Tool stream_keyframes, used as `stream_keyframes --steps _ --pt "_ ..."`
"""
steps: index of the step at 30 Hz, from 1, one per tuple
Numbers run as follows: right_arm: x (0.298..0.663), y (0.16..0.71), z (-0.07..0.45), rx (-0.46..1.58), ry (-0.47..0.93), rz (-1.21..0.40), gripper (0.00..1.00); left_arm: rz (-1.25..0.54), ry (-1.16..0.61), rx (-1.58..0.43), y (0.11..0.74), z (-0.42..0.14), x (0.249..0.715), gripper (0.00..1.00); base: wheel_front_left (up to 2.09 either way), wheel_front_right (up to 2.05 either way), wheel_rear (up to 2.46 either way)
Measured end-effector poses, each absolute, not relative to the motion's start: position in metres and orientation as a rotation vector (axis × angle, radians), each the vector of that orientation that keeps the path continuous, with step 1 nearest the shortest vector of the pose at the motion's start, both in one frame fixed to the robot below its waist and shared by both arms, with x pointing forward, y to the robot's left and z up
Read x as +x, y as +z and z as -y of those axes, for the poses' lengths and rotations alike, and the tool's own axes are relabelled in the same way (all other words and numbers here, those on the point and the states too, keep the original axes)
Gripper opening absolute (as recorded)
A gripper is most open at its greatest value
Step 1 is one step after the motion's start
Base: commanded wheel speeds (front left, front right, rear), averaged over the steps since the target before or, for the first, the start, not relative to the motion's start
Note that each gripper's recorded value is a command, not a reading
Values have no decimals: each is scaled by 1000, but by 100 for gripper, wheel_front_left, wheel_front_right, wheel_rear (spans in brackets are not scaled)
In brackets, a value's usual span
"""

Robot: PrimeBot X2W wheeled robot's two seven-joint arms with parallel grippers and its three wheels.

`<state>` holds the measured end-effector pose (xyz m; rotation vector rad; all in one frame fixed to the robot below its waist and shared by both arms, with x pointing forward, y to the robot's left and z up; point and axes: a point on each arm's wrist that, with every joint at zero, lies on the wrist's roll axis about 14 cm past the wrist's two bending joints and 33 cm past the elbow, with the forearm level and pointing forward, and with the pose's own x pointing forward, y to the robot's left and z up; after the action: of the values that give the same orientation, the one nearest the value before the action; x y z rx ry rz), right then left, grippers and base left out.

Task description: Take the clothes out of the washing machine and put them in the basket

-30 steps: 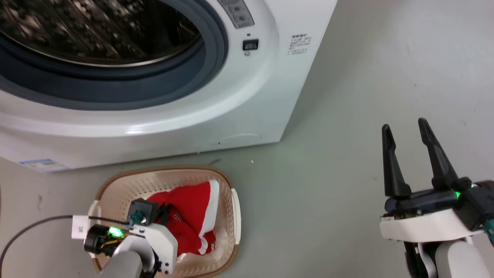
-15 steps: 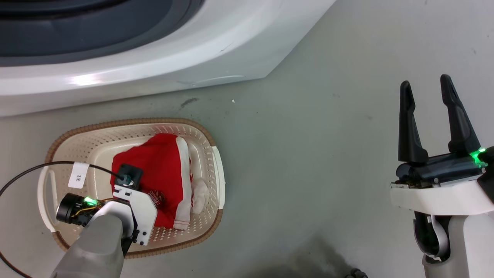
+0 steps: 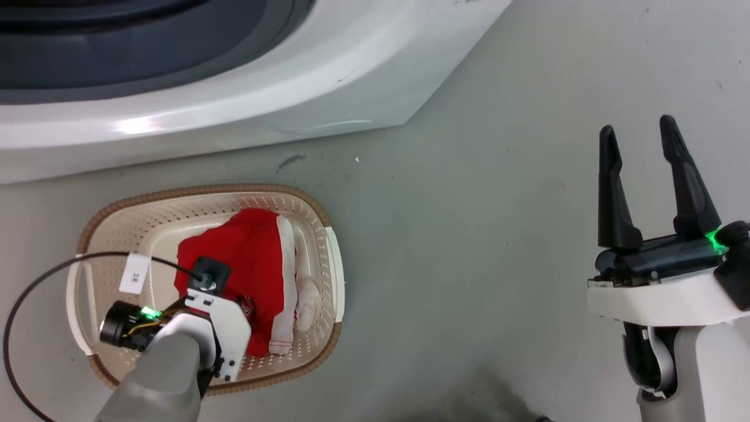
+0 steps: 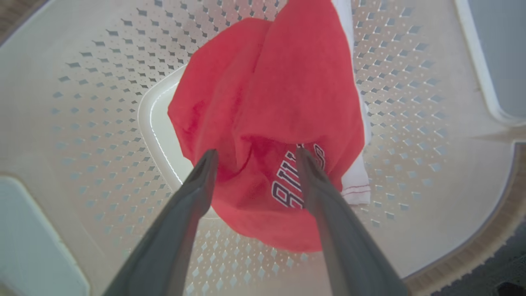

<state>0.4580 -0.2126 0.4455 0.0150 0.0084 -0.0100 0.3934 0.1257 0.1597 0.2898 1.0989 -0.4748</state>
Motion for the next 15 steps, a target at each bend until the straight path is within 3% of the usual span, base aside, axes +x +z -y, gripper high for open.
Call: stream_keyframes --steps 15 --pt "410 484 194 23 28 41 100 -783 -316 116 252 -121 398 100 0 0 0"
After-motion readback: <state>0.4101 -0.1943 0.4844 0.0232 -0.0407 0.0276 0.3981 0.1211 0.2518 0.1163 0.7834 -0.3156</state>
